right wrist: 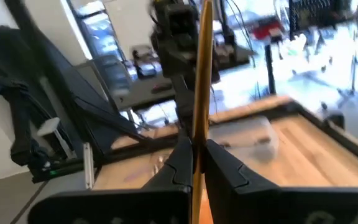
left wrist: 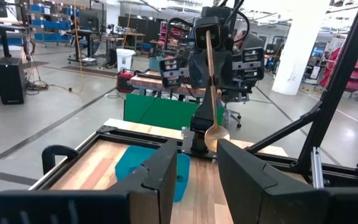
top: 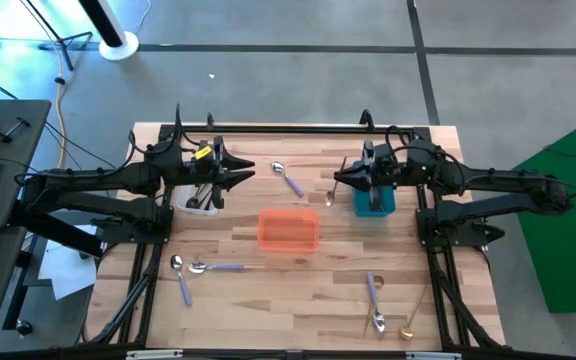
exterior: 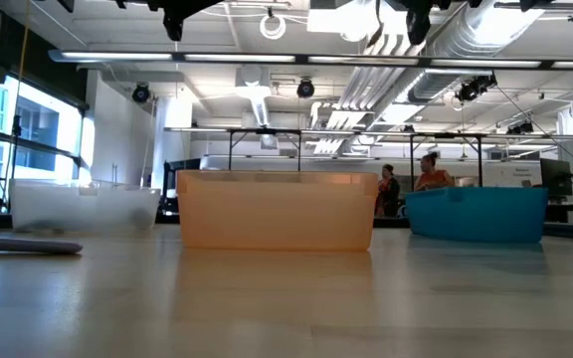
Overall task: Sort silverware by color (type)
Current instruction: Put the left gold spoon into the blue bin
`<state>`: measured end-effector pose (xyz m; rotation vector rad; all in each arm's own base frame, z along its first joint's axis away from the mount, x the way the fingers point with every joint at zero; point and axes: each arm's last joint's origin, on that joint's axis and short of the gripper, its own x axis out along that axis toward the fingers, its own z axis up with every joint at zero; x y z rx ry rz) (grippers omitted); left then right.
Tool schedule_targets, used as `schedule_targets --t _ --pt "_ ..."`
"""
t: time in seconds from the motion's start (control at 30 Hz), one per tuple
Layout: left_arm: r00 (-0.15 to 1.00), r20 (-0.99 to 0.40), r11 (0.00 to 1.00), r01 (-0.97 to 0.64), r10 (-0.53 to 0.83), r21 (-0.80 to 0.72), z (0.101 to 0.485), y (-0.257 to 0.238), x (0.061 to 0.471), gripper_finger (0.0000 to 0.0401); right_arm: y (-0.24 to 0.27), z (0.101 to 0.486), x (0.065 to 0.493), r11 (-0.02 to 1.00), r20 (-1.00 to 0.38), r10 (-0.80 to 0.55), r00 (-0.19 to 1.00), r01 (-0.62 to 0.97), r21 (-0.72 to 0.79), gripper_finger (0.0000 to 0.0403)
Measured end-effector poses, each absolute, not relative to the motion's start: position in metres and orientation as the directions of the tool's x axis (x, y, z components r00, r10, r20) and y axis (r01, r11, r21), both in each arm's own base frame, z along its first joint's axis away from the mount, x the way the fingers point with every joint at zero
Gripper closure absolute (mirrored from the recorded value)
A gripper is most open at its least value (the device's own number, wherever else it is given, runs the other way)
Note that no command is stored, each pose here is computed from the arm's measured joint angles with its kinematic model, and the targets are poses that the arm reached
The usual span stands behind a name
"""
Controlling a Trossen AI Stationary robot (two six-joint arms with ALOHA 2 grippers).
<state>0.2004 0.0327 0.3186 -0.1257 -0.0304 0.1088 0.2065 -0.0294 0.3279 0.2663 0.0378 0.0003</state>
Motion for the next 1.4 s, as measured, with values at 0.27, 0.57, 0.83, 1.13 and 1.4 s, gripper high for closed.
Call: schedule_targets --t 0.27,0.57,0.83,1.13,1.4 --pt "0.994 0.023 0.986 -0.107 0.110 -0.126 0.319 0.033 0.200 0.0295 -0.053 0.291 0.193 0.830 -0.422 -0.212 0.881 0.391 0.398 0.0398" --pt "0.992 0.023 0.984 -0.124 0.127 -0.125 0.319 0.033 0.200 0.0295 -0.081 0.261 0.167 0.557 -0.710 -0.241 0.661 0.694 0.456 0.0398" --pt "0.991 0.021 0.984 -0.128 0.132 -0.125 0.318 0.033 0.200 0.0295 -0.092 0.246 0.160 0.489 -0.810 -0.191 0.555 0.769 0.412 0.0398" --pt "0.991 0.021 0.984 -0.130 0.134 -0.125 0.318 0.033 0.200 0.0295 -0.111 0.224 0.166 0.451 -0.879 -0.170 0.446 0.828 0.333 0.0398" --pt "0.990 0.020 0.983 -0.134 0.138 -0.126 0.318 0.034 0.200 0.0295 -0.121 0.198 0.175 0.451 -0.938 -0.079 0.337 0.852 0.268 0.0398"
